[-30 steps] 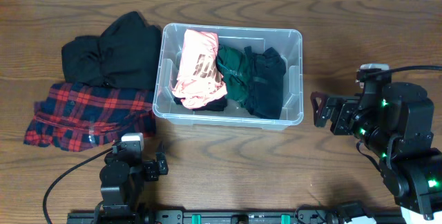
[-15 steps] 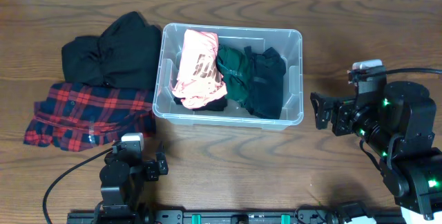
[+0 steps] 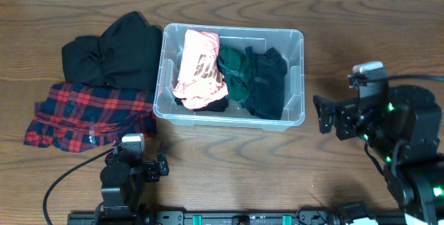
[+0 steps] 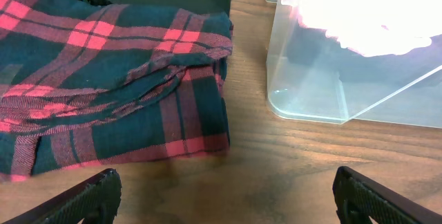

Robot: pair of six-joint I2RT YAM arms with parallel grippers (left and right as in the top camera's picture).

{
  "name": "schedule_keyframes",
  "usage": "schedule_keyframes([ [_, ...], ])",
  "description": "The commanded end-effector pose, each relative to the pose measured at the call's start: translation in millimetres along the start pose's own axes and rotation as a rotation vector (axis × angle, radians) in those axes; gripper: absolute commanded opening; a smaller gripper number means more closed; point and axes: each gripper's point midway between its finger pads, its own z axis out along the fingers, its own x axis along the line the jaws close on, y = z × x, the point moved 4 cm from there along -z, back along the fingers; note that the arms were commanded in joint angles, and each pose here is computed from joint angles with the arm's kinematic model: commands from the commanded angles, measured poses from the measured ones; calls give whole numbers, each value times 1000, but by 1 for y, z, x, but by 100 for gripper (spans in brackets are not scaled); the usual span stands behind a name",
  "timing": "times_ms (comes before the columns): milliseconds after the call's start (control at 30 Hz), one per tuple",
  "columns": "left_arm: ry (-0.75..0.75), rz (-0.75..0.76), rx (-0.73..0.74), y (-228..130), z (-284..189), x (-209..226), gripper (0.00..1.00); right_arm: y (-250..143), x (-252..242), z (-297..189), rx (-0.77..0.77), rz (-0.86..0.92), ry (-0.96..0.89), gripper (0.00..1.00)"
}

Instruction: Pack container

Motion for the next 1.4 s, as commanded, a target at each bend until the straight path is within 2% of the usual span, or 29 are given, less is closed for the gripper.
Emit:
schedule_keyframes([
  [0, -5, 12, 3, -2, 2, -1, 98, 3, -6, -23, -79, -6, -33, 99],
  [167, -5, 12, 3, -2, 2, -1, 98, -6, -19, -49, -165, 29, -113, 99],
  [400, -5, 12, 3, -2, 2, -1, 98, -38, -28, -54, -185, 37, -177, 99],
  [633, -5, 12, 3, -2, 2, -1, 98, -88, -29, -30, -156, 43, -176, 99],
  [900, -5, 12, 3, -2, 2, -1, 98, -130, -32, -1, -195, 37, -178, 99],
  [1367, -5, 12, 3, -2, 2, -1, 98, -175, -35, 31, -152, 44, -175, 99],
])
